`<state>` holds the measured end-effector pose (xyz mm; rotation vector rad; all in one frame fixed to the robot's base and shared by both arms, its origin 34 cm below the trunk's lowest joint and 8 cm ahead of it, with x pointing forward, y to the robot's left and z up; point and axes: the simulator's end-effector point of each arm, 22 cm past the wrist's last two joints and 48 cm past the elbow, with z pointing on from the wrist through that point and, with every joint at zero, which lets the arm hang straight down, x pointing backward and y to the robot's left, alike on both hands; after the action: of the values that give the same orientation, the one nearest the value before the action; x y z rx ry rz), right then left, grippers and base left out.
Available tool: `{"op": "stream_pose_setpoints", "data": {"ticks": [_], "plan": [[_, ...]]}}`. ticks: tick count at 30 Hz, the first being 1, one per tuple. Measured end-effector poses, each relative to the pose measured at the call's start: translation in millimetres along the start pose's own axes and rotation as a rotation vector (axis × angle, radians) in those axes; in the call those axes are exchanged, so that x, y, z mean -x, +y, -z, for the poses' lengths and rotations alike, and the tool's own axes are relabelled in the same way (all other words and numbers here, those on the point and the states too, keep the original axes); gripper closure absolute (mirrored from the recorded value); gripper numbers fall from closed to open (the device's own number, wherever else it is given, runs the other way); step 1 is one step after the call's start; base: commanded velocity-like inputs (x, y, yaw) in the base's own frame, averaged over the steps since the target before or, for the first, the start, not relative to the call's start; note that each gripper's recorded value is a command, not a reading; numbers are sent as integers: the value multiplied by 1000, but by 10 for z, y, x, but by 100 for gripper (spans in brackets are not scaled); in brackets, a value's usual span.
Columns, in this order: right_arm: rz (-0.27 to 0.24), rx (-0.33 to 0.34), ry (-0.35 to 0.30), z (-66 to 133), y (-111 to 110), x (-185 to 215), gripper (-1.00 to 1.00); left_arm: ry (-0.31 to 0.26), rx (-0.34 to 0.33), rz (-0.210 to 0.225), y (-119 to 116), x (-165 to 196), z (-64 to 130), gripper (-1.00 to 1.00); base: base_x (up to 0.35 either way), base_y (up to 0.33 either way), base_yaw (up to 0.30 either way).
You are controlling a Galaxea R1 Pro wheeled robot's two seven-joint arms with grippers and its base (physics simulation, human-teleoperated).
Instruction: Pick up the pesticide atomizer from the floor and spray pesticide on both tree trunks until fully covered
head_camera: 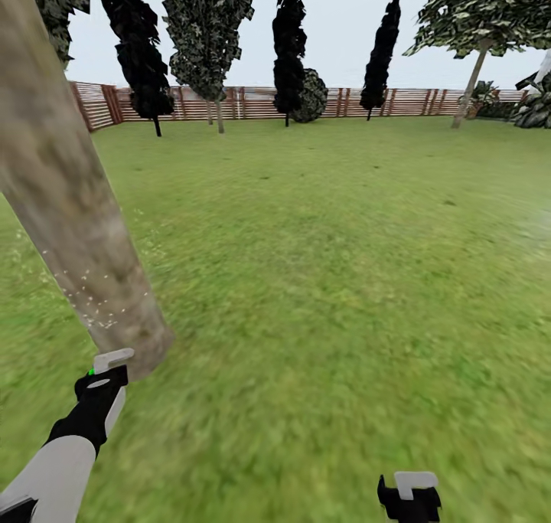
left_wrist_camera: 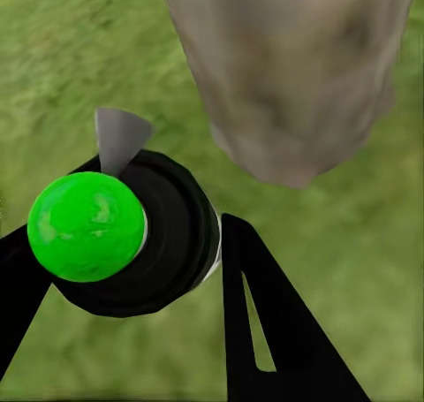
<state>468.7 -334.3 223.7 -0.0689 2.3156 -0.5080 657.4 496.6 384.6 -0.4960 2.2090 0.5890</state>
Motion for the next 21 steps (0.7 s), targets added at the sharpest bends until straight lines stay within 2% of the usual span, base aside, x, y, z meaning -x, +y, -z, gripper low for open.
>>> {"op": "stream_pose_setpoints", "data": {"ticks": [11,21], "plan": [[2,-2,0,-4,-17,-4,-100,0,-1,1,-5,-1,1,100,172,-238,24],[0,0,1,0,1,-1,-100,0,0,1,3,-1,-1,100,114,-255,261]]}}
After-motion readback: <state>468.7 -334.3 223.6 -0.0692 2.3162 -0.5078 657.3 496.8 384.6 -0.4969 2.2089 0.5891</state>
